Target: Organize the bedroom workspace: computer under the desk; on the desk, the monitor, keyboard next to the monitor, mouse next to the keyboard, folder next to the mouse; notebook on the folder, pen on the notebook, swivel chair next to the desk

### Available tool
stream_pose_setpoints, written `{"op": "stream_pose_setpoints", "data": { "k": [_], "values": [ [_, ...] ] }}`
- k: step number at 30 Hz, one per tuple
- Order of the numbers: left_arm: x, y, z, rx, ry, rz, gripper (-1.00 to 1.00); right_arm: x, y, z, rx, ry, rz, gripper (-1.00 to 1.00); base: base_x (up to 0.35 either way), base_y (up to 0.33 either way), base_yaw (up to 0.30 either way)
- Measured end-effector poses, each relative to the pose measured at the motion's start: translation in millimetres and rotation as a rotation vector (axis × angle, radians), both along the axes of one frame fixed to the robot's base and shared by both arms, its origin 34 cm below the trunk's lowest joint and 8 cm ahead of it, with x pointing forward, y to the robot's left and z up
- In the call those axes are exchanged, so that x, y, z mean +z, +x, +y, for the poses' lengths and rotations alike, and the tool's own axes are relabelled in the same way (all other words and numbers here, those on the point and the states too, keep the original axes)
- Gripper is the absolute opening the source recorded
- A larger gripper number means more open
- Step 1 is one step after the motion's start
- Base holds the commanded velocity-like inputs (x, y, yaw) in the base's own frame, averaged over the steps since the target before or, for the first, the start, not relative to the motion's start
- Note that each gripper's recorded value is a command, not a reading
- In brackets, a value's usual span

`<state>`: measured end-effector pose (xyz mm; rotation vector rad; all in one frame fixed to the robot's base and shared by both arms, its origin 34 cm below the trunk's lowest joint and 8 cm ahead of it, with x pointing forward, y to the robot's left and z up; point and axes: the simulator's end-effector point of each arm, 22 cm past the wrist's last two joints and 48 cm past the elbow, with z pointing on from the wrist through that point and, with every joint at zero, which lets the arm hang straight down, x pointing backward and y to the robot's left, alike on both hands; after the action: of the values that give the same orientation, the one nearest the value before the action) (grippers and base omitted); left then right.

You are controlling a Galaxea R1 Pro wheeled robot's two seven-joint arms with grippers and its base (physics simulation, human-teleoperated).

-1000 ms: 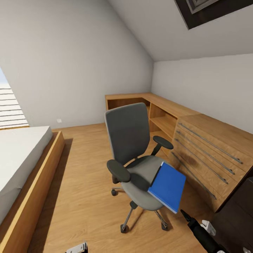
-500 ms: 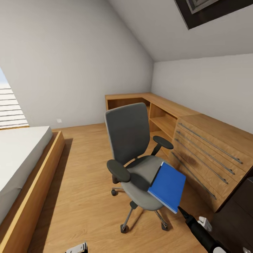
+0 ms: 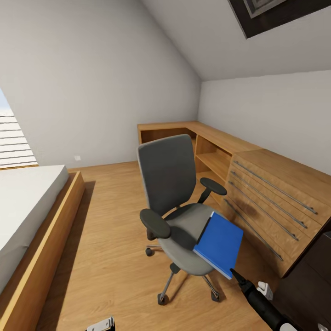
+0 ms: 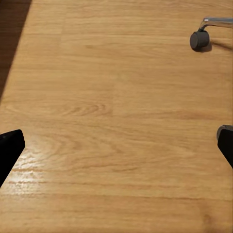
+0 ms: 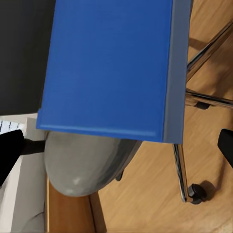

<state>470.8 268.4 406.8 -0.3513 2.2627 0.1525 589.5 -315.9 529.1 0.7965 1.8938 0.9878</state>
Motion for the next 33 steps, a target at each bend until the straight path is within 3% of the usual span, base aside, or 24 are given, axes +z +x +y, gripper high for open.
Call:
{"op": "stream_pose_setpoints", "data": {
  "k": [18,22,26,30,33],
  "values": [
    [0.3,1.3,-4.1,-0.022,0.001,-0.002,1.0,6.6,-0.4,-8.1,0.009,0.0,-0.024,1.0,0.0,0.0,0.0],
    [0.5,2.9,-9.4,-0.061,0.008,0.0,1.0,9.6,-0.5,-9.2,0.015,0.003,-0.036,1.0,0.0,0.0,0.0],
    [-5.6,-1.0,-13.4,-0.097,0.01,0.039,1.0,10.6,-0.7,-9.5,0.017,0.004,-0.04,1.0,0.0,0.0,0.0],
    [-16.2,-2.7,-23.0,-0.123,-0.019,0.123,1.0,10.9,-0.7,-10.1,0.018,0.004,-0.041,1.0,0.0,0.0,0.0],
    [-14.7,13.9,-26.8,-0.141,-0.055,0.164,1.0,10.7,-1.0,-10.5,0.018,0.003,-0.04,1.0,0.0,0.0,0.0]
  ]
}}
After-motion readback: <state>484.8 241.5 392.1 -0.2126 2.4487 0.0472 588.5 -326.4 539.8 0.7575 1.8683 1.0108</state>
